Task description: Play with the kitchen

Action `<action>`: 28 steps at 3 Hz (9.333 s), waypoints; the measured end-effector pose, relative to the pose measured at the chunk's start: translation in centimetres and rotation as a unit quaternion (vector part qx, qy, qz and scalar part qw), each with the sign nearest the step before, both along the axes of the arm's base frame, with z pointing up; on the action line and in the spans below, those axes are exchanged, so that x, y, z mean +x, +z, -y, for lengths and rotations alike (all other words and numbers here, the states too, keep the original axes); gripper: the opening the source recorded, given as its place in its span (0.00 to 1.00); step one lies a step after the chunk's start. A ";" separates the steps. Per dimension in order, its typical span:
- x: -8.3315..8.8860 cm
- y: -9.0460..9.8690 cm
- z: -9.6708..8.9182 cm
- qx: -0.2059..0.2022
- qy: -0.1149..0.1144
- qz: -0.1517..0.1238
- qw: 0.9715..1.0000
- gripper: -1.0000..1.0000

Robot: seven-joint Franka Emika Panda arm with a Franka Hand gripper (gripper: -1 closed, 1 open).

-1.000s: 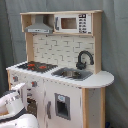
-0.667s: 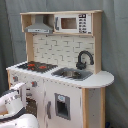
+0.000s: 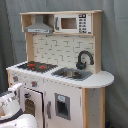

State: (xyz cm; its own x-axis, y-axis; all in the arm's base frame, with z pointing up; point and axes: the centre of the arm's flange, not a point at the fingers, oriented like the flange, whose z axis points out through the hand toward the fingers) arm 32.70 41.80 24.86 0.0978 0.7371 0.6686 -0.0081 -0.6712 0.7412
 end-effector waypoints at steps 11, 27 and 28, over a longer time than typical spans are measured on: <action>-13.5 1.1 -8.6 -0.006 -0.078 0.131 0.988 1.00; -22.2 25.4 -8.7 -0.408 -0.109 -0.225 0.878 1.00; -21.3 25.9 -7.2 -0.409 -0.109 -0.284 0.860 1.00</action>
